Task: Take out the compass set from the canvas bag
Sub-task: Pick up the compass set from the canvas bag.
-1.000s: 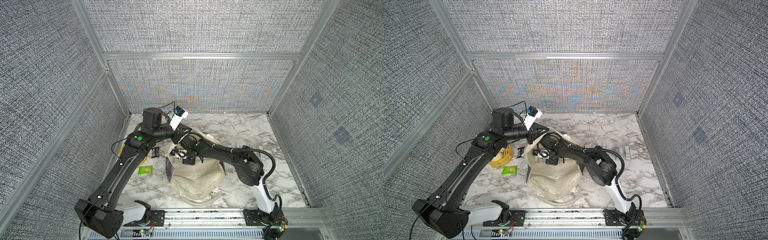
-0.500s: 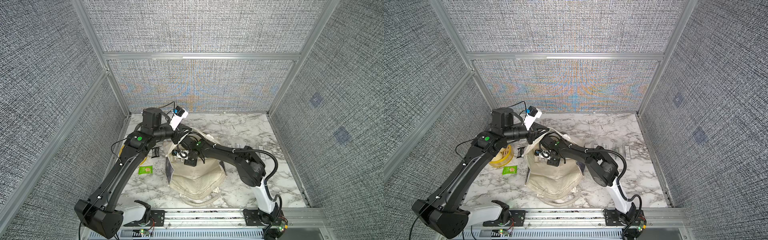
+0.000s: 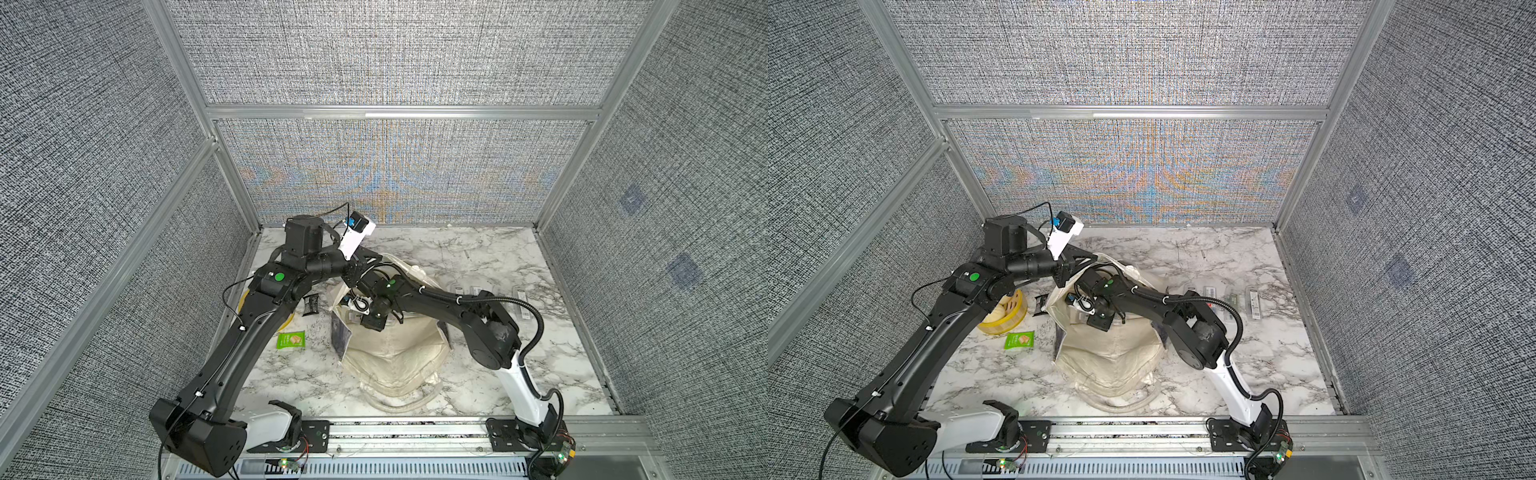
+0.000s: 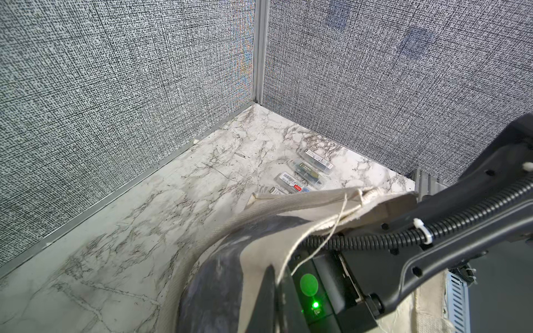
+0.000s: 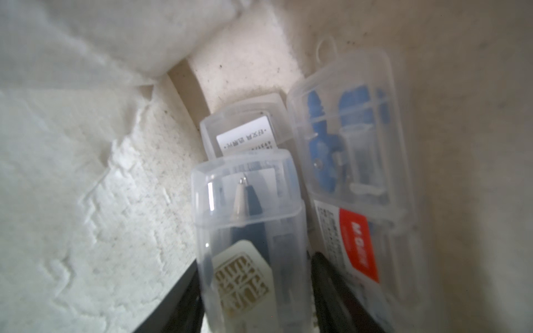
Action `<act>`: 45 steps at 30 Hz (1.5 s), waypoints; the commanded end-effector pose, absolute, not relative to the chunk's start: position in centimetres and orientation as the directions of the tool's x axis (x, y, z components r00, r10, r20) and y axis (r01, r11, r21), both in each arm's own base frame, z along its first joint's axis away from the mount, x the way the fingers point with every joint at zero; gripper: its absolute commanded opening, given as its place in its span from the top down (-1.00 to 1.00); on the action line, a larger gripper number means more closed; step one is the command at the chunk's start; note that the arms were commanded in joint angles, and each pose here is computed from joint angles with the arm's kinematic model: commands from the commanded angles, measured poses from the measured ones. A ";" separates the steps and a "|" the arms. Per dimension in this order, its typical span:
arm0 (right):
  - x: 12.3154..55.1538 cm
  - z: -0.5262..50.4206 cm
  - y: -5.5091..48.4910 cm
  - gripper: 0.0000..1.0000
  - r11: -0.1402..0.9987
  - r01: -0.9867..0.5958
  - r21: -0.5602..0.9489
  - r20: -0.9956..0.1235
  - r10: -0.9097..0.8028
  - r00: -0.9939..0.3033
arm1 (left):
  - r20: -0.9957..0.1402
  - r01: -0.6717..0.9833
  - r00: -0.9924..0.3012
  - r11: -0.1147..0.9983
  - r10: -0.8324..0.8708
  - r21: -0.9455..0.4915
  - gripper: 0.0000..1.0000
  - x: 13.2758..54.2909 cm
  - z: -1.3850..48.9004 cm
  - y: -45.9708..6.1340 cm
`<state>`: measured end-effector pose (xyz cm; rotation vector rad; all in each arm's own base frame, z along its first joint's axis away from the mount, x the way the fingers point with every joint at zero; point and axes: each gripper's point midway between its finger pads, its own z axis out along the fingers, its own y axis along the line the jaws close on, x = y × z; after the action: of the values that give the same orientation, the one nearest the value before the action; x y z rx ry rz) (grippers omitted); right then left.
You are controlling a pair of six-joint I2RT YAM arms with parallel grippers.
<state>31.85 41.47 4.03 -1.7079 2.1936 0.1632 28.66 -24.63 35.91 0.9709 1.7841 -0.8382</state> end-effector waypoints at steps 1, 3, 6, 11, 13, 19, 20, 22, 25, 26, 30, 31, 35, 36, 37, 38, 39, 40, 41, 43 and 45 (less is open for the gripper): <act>30.7 3.4 40.1 -0.04 0.299 -0.952 -0.069 -0.286 -0.920 -0.269 | -0.946 0.908 -0.225 0.403 0.234 -0.116 1.00 27.8 37.5 -25.2; 30.7 3.7 39.9 0.02 0.299 -0.951 -0.076 -0.289 -0.920 -0.266 | -0.947 0.908 -0.223 0.404 0.233 -0.114 1.00 27.8 37.5 -25.1; 30.8 4.2 39.7 0.04 0.290 -0.952 -0.098 -0.281 -0.926 -0.253 | -0.947 0.907 -0.220 0.406 0.233 -0.110 1.00 27.8 37.6 -25.1; 30.7 5.8 39.7 0.04 0.279 -0.951 -0.132 -0.283 -0.930 -0.234 | -0.946 0.907 -0.226 0.405 0.234 -0.117 1.00 27.9 37.4 -25.2; 30.7 6.5 39.7 0.04 0.278 -0.949 -0.146 -0.282 -0.932 -0.230 | -0.945 0.905 -0.228 0.409 0.236 -0.116 1.00 28.1 37.2 -25.2; 30.1 9.1 39.5 0.04 0.267 -0.946 -0.183 -0.293 -0.933 -0.207 | -0.941 0.899 -0.239 0.420 0.240 -0.122 1.00 28.6 36.8 -25.2; 29.8 9.6 39.4 0.04 0.265 -0.946 -0.184 -0.297 -0.933 -0.203 | -0.941 0.898 -0.240 0.422 0.238 -0.122 1.00 28.6 36.8 -25.2; 29.3 10.6 39.1 0.04 0.262 -0.947 -0.185 -0.311 -0.930 -0.196 | -0.943 0.896 -0.239 0.426 0.231 -0.123 1.00 28.7 37.0 -25.2; 28.6 12.0 38.8 0.04 0.262 -0.946 -0.189 -0.334 -0.923 -0.189 | -0.944 0.894 -0.244 0.430 0.222 -0.130 1.00 28.8 37.3 -25.3; 28.5 12.5 38.7 0.04 0.263 -0.945 -0.193 -0.342 -0.921 -0.186 | -0.945 0.892 -0.243 0.433 0.219 -0.129 1.00 28.9 37.4 -25.2; 27.3 13.8 38.2 0.04 0.250 -0.947 -0.203 -0.355 -0.920 -0.167 | -0.946 0.879 -0.246 0.461 0.212 -0.125 1.00 29.4 37.6 -25.0; 26.9 14.0 38.1 0.04 0.243 -0.948 -0.204 -0.356 -0.921 -0.159 | -0.946 0.875 -0.246 0.467 0.209 -0.124 1.00 29.5 37.7 -24.9; 25.0 15.1 37.7 0.04 0.207 -0.957 -0.203 -0.359 -0.925 -0.124 | -0.955 0.871 -0.231 0.478 0.187 -0.117 1.00 29.4 38.5 -24.8; 24.7 15.2 37.6 0.04 0.203 -0.958 -0.202 -0.356 -0.926 -0.121 | -0.957 0.871 -0.224 0.478 0.182 -0.113 1.00 29.3 38.7 -24.7; 24.5 15.2 37.3 0.04 0.204 -0.957 -0.204 -0.352 -0.928 -0.123 | -0.960 0.871 -0.218 0.479 0.176 -0.110 1.00 29.3 38.9 -24.7; 24.5 15.1 37.0 0.04 0.209 -0.956 -0.207 -0.345 -0.930 -0.128 | -0.961 0.871 -0.214 0.480 0.174 -0.107 1.00 29.2 39.0 -24.6; 24.4 15.2 36.7 0.04 0.212 -0.954 -0.212 -0.339 -0.932 -0.131 | -0.961 0.868 -0.214 0.485 0.174 -0.105 1.00 29.3 38.9 -24.5; 24.3 15.4 36.5 0.05 0.215 -0.952 -0.217 -0.337 -0.932 -0.134 | -0.961 0.867 -0.214 0.488 0.175 -0.104 1.00 29.4 38.9 -24.5; 24.2 15.9 36.3 0.05 0.218 -0.950 -0.222 -0.338 -0.931 -0.134 | -0.960 0.865 -0.217 0.490 0.178 -0.105 1.00 29.4 38.8 -24.5; 23.8 17.0 36.2 0.05 0.220 -0.948 -0.231 -0.353 -0.927 -0.129 | -0.960 0.863 -0.218 0.493 0.177 -0.105 1.00 29.6 38.8 -24.5; 23.5 18.6 36.3 0.05 0.222 -0.944 -0.244 -0.380 -0.917 -0.117 | -0.960 0.862 -0.219 0.496 0.176 -0.106 1.00 29.7 38.7 -24.5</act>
<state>23.99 36.48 17.15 -1.7307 2.0649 0.0777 29.18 -24.28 37.15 0.8951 1.7743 -0.8326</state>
